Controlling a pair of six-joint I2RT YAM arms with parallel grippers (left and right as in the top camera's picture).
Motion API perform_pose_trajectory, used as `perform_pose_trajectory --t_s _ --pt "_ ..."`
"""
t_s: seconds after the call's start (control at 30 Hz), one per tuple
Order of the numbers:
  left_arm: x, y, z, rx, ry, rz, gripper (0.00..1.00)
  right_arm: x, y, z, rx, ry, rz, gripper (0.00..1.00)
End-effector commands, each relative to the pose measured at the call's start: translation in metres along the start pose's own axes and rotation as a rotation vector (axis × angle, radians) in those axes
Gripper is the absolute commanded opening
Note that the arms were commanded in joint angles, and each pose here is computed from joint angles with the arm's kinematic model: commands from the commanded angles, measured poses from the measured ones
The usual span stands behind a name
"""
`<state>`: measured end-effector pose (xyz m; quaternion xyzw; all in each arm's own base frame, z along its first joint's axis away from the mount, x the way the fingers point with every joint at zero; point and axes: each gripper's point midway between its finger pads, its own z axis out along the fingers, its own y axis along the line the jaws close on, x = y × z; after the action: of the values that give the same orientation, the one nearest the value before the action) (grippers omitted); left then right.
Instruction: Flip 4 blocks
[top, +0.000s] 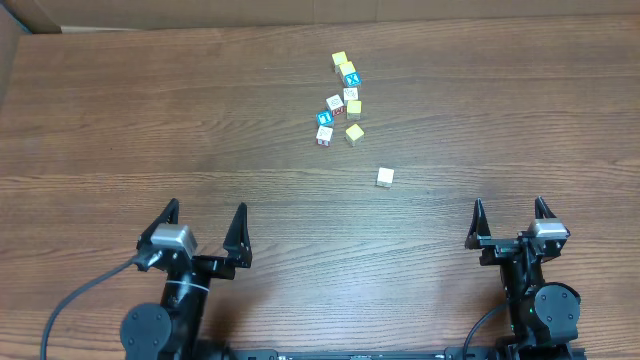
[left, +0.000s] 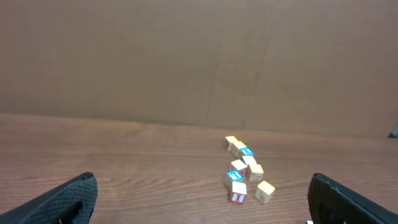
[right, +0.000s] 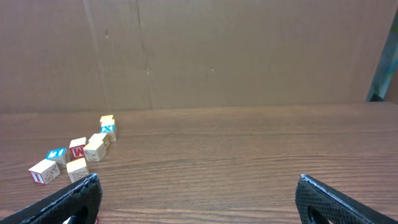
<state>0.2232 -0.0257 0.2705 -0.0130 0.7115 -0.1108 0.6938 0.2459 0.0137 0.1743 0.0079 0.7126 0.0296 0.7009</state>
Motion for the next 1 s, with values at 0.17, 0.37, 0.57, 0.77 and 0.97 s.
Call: perform_pose_trajectory --t_s 0.17,0.37,0.57,0.77,0.97 --pt "-0.035 -0.023 0.018 0.091 0.119 0.002 1.00 0.003 0.000 0.000 -0.002 0.000 -0.004 1.00" --pt "-0.053 -0.044 0.039 0.181 0.289 -0.034 1.00 0.003 0.000 0.000 -0.002 0.000 -0.004 1.00" --pt "-0.072 -0.058 0.062 0.241 0.475 -0.030 1.00 0.003 0.000 0.000 -0.002 0.000 -0.004 1.00" --pt "-0.079 -0.056 0.085 0.223 0.663 -0.044 1.00 0.003 0.000 0.000 -0.002 0.000 -0.004 1.00" --pt "-0.072 -0.059 0.110 0.250 0.747 -0.083 1.00 0.003 0.000 0.000 -0.002 0.000 -0.004 1.00"
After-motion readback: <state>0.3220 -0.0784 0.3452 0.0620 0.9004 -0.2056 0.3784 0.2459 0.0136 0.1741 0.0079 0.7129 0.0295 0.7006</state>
